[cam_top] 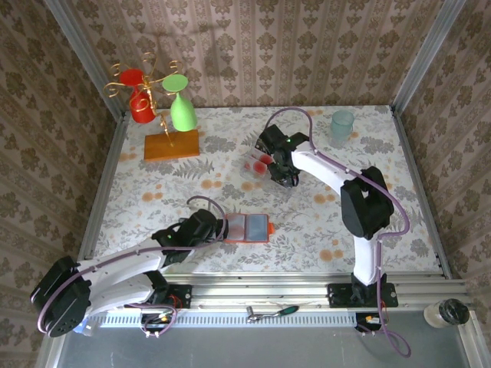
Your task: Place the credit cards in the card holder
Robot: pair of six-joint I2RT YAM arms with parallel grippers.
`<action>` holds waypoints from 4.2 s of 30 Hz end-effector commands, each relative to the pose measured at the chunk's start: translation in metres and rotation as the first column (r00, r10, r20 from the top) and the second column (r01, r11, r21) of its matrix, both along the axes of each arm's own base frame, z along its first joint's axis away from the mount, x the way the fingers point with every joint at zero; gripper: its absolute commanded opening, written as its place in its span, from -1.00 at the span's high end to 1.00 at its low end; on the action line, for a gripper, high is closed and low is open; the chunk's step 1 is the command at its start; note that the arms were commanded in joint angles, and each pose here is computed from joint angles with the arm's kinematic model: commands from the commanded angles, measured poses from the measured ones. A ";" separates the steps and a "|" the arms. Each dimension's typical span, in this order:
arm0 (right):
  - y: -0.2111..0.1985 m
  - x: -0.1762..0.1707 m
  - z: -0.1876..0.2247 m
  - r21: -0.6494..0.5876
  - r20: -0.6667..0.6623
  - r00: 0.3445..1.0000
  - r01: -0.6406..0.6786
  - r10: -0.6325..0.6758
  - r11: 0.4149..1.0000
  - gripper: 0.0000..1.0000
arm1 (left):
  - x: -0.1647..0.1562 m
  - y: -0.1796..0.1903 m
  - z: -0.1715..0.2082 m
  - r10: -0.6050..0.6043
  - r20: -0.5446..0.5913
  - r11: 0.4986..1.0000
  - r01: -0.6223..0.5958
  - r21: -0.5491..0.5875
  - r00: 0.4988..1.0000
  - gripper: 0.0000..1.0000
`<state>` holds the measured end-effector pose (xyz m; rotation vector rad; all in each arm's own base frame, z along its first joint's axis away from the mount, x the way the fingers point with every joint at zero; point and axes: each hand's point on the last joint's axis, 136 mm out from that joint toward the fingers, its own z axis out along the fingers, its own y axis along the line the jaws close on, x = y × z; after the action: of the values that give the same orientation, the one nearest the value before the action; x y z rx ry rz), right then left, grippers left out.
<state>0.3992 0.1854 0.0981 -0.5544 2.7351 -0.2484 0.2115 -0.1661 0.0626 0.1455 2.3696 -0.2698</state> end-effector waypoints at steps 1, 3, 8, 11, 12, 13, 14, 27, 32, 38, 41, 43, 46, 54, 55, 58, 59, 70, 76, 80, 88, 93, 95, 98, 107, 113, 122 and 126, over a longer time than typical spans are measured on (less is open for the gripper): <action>-0.003 0.006 0.003 -0.059 0.004 1.000 -0.022 0.022 0.998 0.43 | 0.006 -0.008 0.010 -0.007 0.021 1.000 0.008 -0.025 1.000 -0.95; -0.001 0.006 -0.001 -0.053 -0.009 1.000 -0.026 0.025 0.998 0.45 | 0.007 -0.009 0.010 -0.006 0.021 1.000 0.007 -0.026 1.000 -0.95; 0.002 0.003 -0.012 -0.047 -0.042 0.999 -0.035 0.033 0.998 0.51 | 0.007 -0.008 0.010 -0.005 0.022 1.000 0.006 -0.024 1.000 -0.95; 0.003 0.002 -0.015 -0.045 -0.055 0.998 -0.041 0.038 0.998 0.55 | 0.007 -0.008 0.009 -0.006 0.024 1.000 0.007 -0.022 1.000 -0.95; 0.003 0.001 -0.016 -0.047 -0.058 0.998 -0.042 0.039 0.998 0.59 | 0.007 -0.008 0.010 -0.008 0.025 1.000 0.008 -0.022 1.000 -0.95; 0.002 0.001 -0.016 -0.047 -0.058 0.998 -0.042 0.039 0.998 0.62 | 0.007 -0.008 0.009 -0.006 0.024 1.000 0.006 -0.022 1.000 -0.95; 0.002 0.001 -0.016 -0.045 -0.057 0.998 -0.044 0.041 0.998 0.66 | 0.007 -0.008 0.009 -0.006 0.024 1.000 0.006 -0.022 1.000 -0.95; 0.027 -0.009 0.005 0.070 -0.062 0.965 -0.250 0.255 0.966 1.00 | 0.007 -0.008 0.013 -0.008 0.028 1.000 0.009 -0.022 1.000 -0.95; 0.037 -0.017 0.039 0.113 0.002 0.955 -0.296 0.298 0.948 1.00 | 0.007 -0.007 0.015 -0.012 0.030 1.000 0.013 -0.013 0.999 -0.95; 0.053 -0.039 0.077 0.286 0.053 0.964 -0.265 0.261 0.921 1.00 | 0.006 -0.006 0.013 -0.018 0.023 1.000 0.018 0.002 1.000 -0.97; 0.066 -0.057 0.082 0.437 0.042 0.976 -0.210 0.213 0.875 1.00 | 0.007 -0.008 0.012 -0.027 0.019 1.000 0.027 0.012 0.999 -0.99; 0.075 -0.069 0.080 0.546 0.023 0.986 -0.152 0.167 0.824 1.00 | 0.008 -0.008 0.012 -0.032 0.016 0.999 0.031 0.022 0.999 -1.00; 0.092 -0.082 0.079 0.721 0.016 0.996 -0.075 0.092 0.688 1.00 | 0.009 -0.010 0.011 -0.043 0.009 0.998 0.043 0.044 0.999 -1.00; 0.097 -0.107 0.052 0.904 -0.058 0.995 0.086 -0.079 0.418 1.00 | 0.013 -0.020 0.001 -0.088 -0.025 0.987 0.091 0.130 0.996 -1.00; 0.096 -0.110 0.045 0.904 -0.062 0.994 0.095 -0.092 0.416 1.00 | 0.013 -0.022 -0.001 -0.093 -0.029 0.985 0.096 0.140 0.995 -1.00; 0.094 -0.117 0.045 0.921 -0.045 0.992 0.087 -0.119 0.380 1.00 | 0.013 -0.025 -0.005 -0.101 -0.036 0.981 0.105 0.164 0.994 -1.00; 0.094 -0.119 0.042 0.924 -0.044 0.991 0.087 -0.123 0.371 1.00 | 0.013 -0.026 -0.006 -0.103 -0.037 0.980 0.108 0.169 0.994 -1.00; 0.104 -0.134 0.009 0.924 -0.077 0.988 0.121 -0.134 0.363 1.00 | 0.010 -0.018 -0.020 -0.077 -0.047 0.966 0.086 0.242 0.996 -1.00; 0.110 -0.137 -0.005 0.917 -0.085 0.987 0.131 -0.136 0.377 1.00 | 0.005 -0.010 -0.026 -0.055 -0.057 0.966 0.067 0.251 0.997 -1.00; 0.111 -0.137 -0.012 0.916 -0.091 0.985 0.140 -0.145 0.376 1.00 | 0.001 -0.007 -0.031 -0.049 -0.065 0.964 0.064 0.257 0.997 -1.00; 0.111 -0.137 -0.020 0.911 -0.092 0.983 0.147 -0.156 0.385 1.00 | -0.003 -0.002 -0.037 -0.030 -0.075 0.962 0.049 0.269 0.997 -1.00; 0.113 -0.136 -0.023 0.911 -0.094 0.983 0.149 -0.160 0.384 1.00 | -0.005 0.000 -0.039 -0.023 -0.077 0.963 0.042 0.266 0.997 -1.00; 0.113 -0.136 -0.025 0.910 -0.093 0.982 0.150 -0.163 0.385 1.00 | -0.006 0.000 -0.040 -0.022 -0.076 0.963 0.042 0.266 0.997 -1.00; 0.111 -0.136 -0.030 0.906 -0.093 0.980 0.156 -0.174 0.394 1.00 | -0.006 0.001 -0.040 -0.020 -0.076 0.963 0.040 0.268 0.997 -1.00; 0.109 -0.138 -0.043 0.896 -0.107 0.977 0.176 -0.186 0.408 1.00 | -0.007 0.001 -0.041 -0.019 -0.075 0.963 0.038 0.266 0.997 -1.00; 0.112 -0.141 -0.050 0.892 -0.119 0.976 0.185 -0.181 0.412 1.00 | -0.007 0.001 -0.041 -0.019 -0.071 0.964 0.037 0.262 0.997 -1.00; 0.114 -0.144 -0.050 0.892 -0.124 0.977 0.187 -0.176 0.411 1.00 | -0.007 0.000 -0.038 -0.021 -0.068 0.965 0.038 0.259 0.997 -1.00; 0.109 -0.144 -0.046 0.889 -0.109 0.977 0.179 -0.183 0.422 1.00 | -0.004 -0.003 -0.026 -0.031 -0.044 0.968 0.041 0.246 0.999 -1.00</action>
<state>0.2571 0.3011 0.0523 0.0664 2.4063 1.1753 0.2099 -0.1722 0.0303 0.2899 2.4479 -0.0071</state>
